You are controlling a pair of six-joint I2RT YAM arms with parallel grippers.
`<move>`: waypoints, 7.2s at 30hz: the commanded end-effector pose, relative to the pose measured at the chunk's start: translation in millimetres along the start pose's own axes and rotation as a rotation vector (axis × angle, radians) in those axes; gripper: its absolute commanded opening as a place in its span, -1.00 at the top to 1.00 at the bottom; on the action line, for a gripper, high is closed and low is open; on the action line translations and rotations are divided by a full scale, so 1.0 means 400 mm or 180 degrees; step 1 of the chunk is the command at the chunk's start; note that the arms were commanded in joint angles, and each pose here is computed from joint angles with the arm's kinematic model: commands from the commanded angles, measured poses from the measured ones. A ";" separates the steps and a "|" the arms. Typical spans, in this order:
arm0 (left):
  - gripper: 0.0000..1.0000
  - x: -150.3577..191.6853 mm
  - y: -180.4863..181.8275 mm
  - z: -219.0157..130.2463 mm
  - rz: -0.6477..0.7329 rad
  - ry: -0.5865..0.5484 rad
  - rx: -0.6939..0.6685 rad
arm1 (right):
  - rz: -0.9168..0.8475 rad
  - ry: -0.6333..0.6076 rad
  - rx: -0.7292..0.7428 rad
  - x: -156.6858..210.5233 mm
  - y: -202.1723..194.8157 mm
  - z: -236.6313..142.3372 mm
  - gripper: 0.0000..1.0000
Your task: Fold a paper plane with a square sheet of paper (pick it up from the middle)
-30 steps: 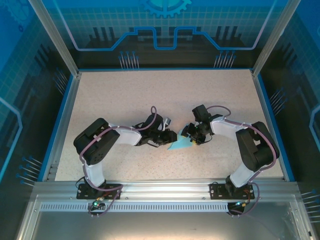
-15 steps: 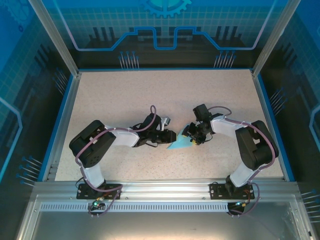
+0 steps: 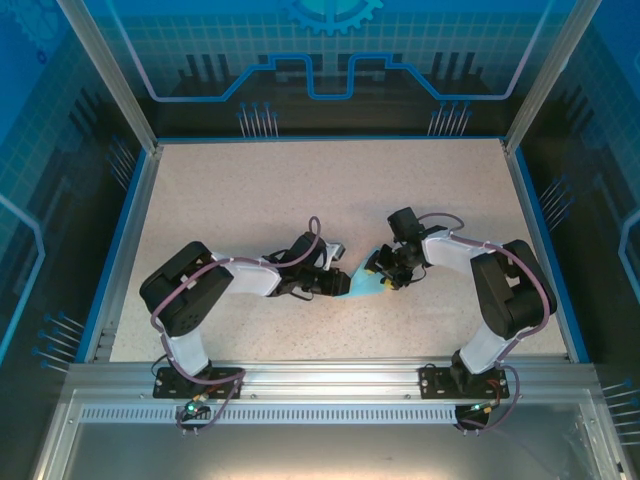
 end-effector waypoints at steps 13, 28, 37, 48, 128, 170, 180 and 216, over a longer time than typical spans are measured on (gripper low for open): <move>0.81 -0.013 -0.026 0.015 0.0447 -0.0100 -0.0067 | 0.0042 0.0174 0.0630 0.020 -0.104 0.040 -0.01; 0.97 -0.002 -0.039 0.050 -0.0218 0.0019 -0.0009 | -0.0647 -0.0261 0.0018 -0.003 -0.013 -0.057 -0.08; 0.98 -0.001 -0.048 0.061 -0.0303 0.0063 -0.0030 | -0.0724 -0.0314 0.0010 -0.005 -0.012 -0.058 -0.11; 0.95 -0.002 -0.045 0.063 -0.0373 0.0066 -0.0077 | -0.0657 -0.0184 0.0248 -0.007 -0.041 -0.021 -0.11; 0.81 -0.086 -0.085 0.115 -0.0299 0.0319 0.0300 | -0.0573 -0.0227 0.0118 -0.006 -0.082 -0.015 -0.02; 0.80 -0.099 -0.047 0.127 -0.0877 0.0449 0.0336 | -0.0832 -0.0132 0.0047 -0.039 -0.040 -0.011 0.04; 0.44 -0.098 -0.082 0.069 -0.0775 0.0326 0.0476 | -0.0555 0.0037 0.0431 -0.031 -0.085 0.020 0.04; 0.38 -0.056 -0.096 0.076 -0.0551 0.0296 0.0354 | -0.0252 0.0270 0.0751 -0.030 -0.114 0.051 -0.09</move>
Point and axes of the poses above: each hand's point on the last joint's axis, 136 mm out from that joint toward the fingers, its own z axis out along the fingers, its own y axis along the line the jaws close on, x = y × z, the point moved 7 cm from there along -z, back along the fingers, and after that the axes turned 15 degrees about -z, right-handed, at the moved point
